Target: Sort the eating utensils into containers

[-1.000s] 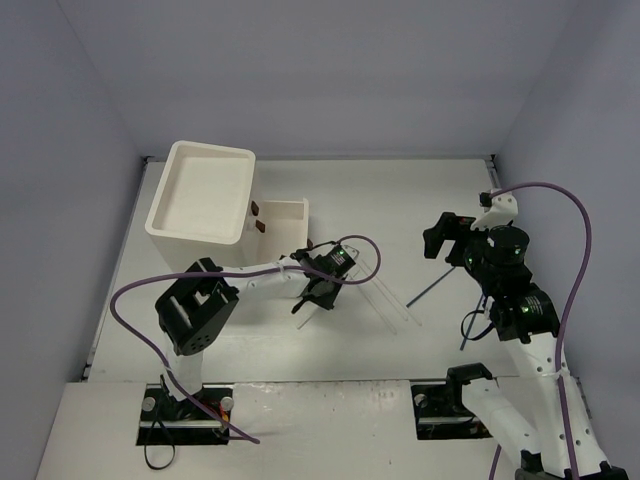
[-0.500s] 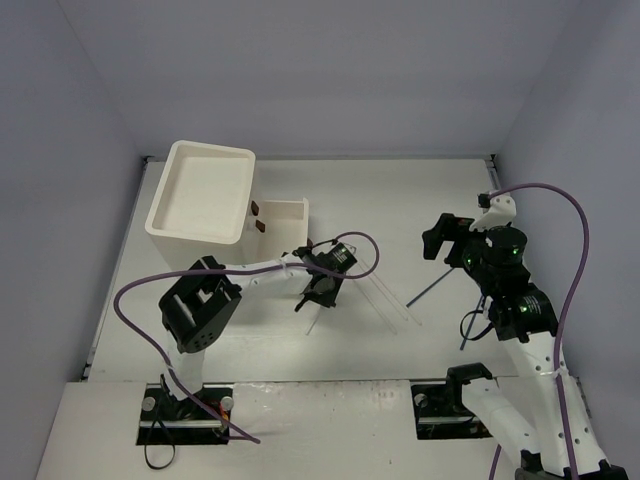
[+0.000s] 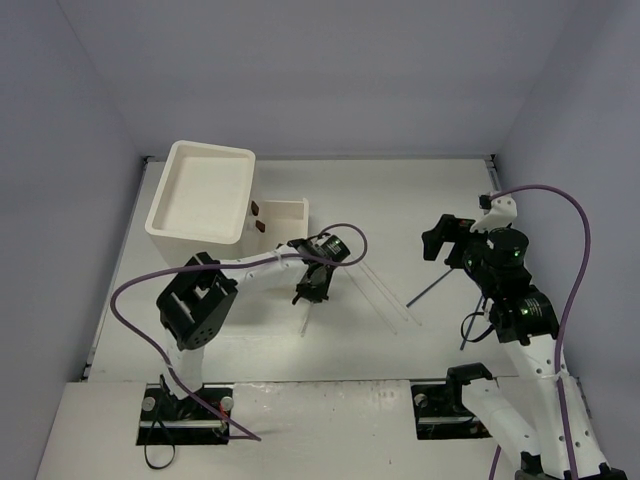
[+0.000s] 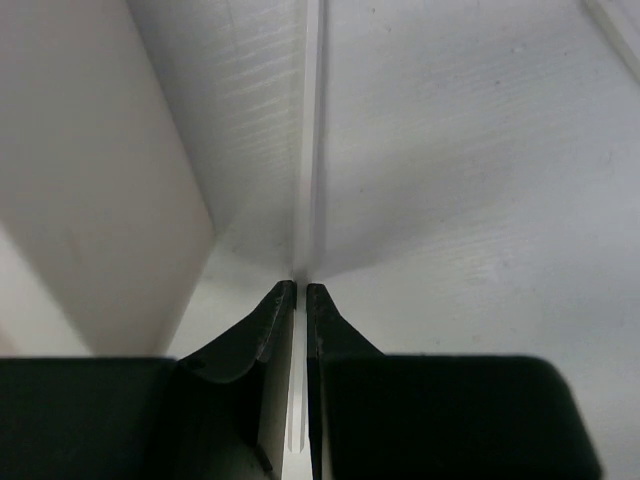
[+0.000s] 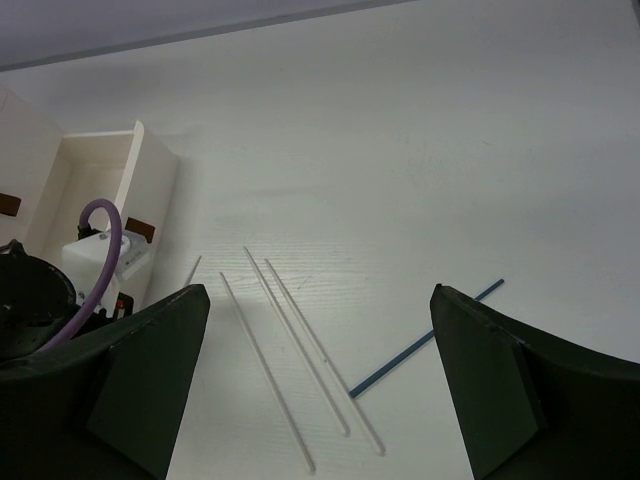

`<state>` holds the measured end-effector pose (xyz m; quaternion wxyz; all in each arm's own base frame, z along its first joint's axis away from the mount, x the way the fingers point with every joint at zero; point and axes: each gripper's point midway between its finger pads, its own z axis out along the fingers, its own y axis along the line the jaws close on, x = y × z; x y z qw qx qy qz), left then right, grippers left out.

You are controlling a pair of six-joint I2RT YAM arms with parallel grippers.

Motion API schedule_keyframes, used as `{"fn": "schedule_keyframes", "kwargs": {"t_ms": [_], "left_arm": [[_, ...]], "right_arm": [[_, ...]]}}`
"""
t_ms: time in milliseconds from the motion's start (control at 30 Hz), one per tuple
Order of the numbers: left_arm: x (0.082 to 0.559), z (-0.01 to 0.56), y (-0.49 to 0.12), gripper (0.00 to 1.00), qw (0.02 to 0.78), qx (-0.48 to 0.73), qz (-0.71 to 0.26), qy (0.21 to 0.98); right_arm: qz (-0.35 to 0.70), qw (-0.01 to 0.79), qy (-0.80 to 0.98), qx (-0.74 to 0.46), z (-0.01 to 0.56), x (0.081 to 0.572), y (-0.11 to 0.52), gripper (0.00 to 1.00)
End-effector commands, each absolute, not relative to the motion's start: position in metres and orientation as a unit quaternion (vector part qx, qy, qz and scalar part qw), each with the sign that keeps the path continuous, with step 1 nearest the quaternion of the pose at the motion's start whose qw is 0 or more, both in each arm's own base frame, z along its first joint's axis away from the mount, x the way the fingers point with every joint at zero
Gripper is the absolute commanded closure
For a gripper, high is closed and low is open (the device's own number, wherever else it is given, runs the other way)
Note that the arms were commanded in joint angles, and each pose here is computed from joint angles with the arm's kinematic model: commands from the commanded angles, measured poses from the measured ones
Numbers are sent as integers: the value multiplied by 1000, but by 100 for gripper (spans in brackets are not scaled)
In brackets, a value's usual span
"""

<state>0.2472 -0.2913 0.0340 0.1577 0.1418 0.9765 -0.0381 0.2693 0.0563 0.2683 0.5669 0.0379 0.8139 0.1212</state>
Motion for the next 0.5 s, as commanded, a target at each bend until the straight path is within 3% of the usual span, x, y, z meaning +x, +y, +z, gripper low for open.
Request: {"fn": "schedule_keyframes", "kwargs": {"t_ms": [0, 233, 467], "left_arm": [[267, 138, -308, 100, 247, 122, -107, 955], [317, 214, -270, 100, 326, 33, -115, 938], [372, 214, -227, 100, 345, -24, -72, 936]], "right_arm": [[132, 582, 802, 29, 278, 271, 61, 9], [134, 580, 803, 25, 277, 271, 63, 9], [139, 578, 804, 23, 276, 270, 64, 9]]}}
